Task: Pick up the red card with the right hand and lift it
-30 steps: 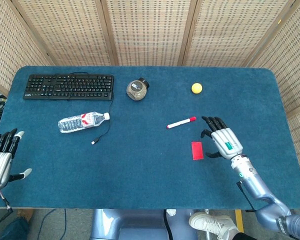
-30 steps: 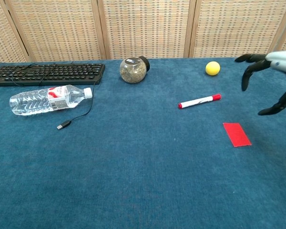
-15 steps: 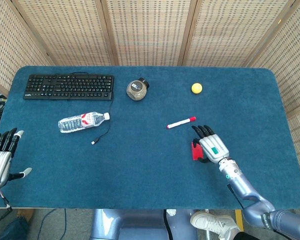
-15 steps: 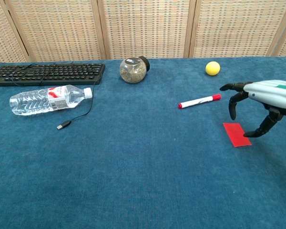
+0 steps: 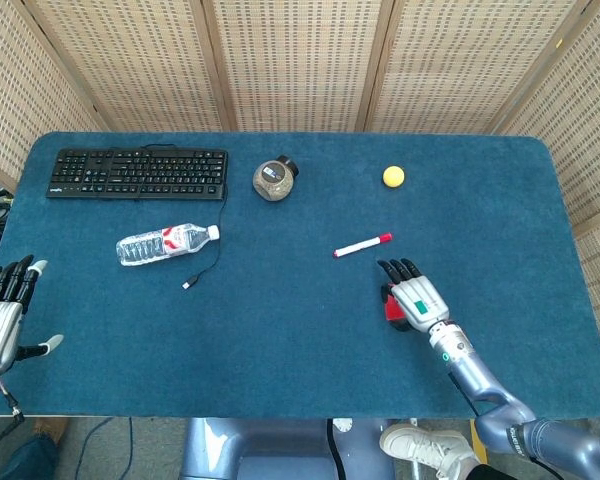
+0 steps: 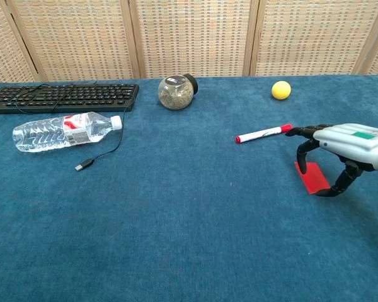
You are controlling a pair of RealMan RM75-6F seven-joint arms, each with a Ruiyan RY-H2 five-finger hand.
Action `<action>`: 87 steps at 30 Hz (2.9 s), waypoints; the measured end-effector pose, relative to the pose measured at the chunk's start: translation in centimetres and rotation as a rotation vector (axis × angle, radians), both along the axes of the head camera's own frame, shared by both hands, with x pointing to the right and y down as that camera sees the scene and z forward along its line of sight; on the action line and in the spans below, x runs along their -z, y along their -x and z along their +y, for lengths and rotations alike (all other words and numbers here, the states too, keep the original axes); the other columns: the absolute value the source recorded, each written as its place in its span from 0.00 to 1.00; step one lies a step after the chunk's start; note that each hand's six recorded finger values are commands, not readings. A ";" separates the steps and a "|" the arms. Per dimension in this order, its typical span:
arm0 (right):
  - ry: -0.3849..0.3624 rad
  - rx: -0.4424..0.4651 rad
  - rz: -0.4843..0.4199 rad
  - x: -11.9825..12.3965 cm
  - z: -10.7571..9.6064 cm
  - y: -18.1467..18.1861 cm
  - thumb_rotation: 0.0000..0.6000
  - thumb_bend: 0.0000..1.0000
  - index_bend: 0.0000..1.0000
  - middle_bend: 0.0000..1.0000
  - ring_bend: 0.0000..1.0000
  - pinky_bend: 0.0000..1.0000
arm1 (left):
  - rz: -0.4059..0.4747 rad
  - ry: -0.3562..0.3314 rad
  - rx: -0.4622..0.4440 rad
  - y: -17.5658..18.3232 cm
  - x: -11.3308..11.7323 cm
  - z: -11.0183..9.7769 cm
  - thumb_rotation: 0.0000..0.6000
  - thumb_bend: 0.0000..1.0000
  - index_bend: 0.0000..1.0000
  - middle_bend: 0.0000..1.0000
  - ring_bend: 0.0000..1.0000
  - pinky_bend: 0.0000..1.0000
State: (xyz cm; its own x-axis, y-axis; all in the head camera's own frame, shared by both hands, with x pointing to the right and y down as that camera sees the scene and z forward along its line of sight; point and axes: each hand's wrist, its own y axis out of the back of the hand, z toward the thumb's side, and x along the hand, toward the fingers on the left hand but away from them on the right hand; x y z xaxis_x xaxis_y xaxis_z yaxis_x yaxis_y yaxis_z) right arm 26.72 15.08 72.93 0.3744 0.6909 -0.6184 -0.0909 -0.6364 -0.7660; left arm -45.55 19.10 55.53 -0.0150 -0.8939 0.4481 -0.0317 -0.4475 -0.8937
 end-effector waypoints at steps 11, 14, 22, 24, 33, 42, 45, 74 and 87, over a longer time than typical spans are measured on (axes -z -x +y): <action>-0.005 -0.002 0.008 -0.6 0.0 -0.3 1.00 0.17 0.45 0.00 0.00 0.00 | 0.004 0.002 0.001 -0.1 -0.1 0.0 1.00 0.00 0.00 0.00 0.00 0.00; -0.009 -0.006 0.007 -0.7 -0.1 -0.3 1.00 0.17 0.46 0.00 0.00 0.00 | 0.004 0.004 0.001 -0.1 -0.1 0.0 1.00 0.00 0.00 0.00 0.00 0.00; -0.039 -0.022 0.014 -0.6 -1.2 -0.2 1.00 0.18 0.46 0.00 0.00 0.00 | 0.006 0.011 0.001 -0.1 -0.3 0.0 1.00 0.00 0.00 0.00 0.00 0.00; -0.048 -0.031 0.015 -0.5 -1.5 -0.2 1.00 0.19 0.46 0.00 0.00 0.00 | 0.006 0.012 0.000 -0.1 -0.3 0.1 1.00 0.00 0.00 0.00 0.00 0.00; -0.113 -0.072 -0.027 1.1 -2.8 -0.2 1.00 0.22 0.46 0.00 0.00 0.00 | 0.010 0.011 0.001 -0.2 -0.2 0.1 1.00 0.00 0.00 0.00 0.00 0.00; -0.038 -0.025 -0.021 0.5 0.1 0.1 1.00 0.22 0.47 0.00 0.00 0.00 | 0.012 0.010 0.000 -0.2 -0.1 0.1 1.00 0.00 0.00 0.00 0.00 0.00; -0.028 -0.022 -0.021 0.1 0.5 0.4 1.00 0.22 0.47 0.00 0.00 0.00 | 0.012 0.011 0.000 -0.2 -0.1 0.1 1.00 0.00 0.00 0.00 0.00 0.00; -0.049 -0.010 0.016 -1.0 0.8 0.6 1.00 0.31 0.49 0.00 0.00 0.00 | 0.016 0.011 0.007 -0.1 0.1 0.0 1.00 0.00 0.00 0.00 0.00 0.00; -0.043 -0.003 0.016 -0.9 0.9 0.6 1.00 0.38 0.51 0.00 0.00 0.00 | 0.018 0.008 0.007 -0.1 0.2 0.0 1.00 0.00 0.00 0.00 0.00 0.00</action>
State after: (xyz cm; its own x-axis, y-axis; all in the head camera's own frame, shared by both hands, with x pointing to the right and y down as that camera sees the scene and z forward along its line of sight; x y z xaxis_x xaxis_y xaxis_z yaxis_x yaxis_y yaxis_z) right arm 26.10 15.93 73.86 0.3629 0.7182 -0.5937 -0.1016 -0.6029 -0.7913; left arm -45.45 19.12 55.35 -0.0131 -0.8901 0.4556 -0.0505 -0.4544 -0.8894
